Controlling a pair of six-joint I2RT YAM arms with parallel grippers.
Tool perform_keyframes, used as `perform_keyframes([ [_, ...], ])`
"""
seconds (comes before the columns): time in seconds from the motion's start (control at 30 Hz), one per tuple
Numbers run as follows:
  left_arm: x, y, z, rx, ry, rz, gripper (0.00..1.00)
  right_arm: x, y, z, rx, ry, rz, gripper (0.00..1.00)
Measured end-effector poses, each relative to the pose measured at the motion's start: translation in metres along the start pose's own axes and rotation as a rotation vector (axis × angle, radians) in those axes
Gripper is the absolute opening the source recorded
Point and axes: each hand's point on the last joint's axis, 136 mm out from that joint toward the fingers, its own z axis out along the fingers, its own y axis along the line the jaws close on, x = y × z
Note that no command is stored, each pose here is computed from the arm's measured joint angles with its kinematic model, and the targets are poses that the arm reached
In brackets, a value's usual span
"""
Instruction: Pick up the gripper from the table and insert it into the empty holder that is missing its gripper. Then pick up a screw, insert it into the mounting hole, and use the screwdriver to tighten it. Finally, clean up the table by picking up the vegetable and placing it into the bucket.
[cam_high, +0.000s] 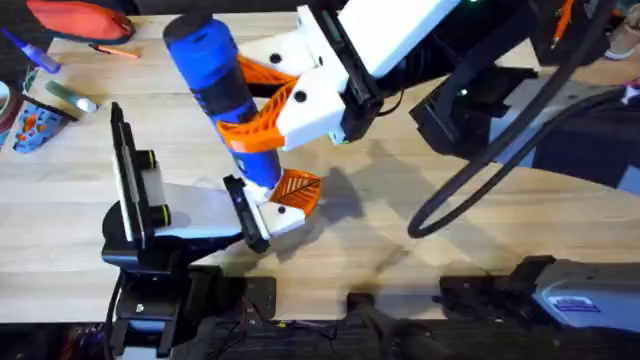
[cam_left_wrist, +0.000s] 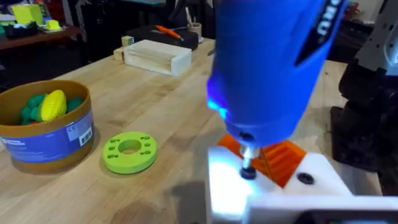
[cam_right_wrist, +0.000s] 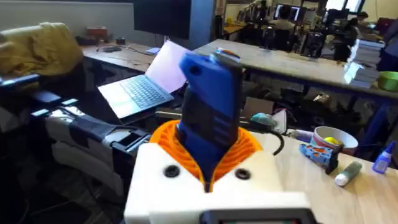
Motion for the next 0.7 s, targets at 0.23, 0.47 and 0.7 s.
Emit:
perform_keyframes([
  [0.23,0.0000,0.0000,0.0000,0.000,0.000,0.000,0.009,-0.0002,-0.0028,0.0001,0.016,-0.002,0.003,0.022],
  [0.47,0.0000,0.0000,0.0000,0.000,0.000,0.000,0.008,0.0003,-0.0031,0.0001,0.017,-0.001,0.006,0.022],
  [0.7,0.0000,0.0000,0.0000,0.000,0.000,0.000,0.009,0.0033,-0.0037,0.0001,0.019,0.006,0.027,0.022],
])
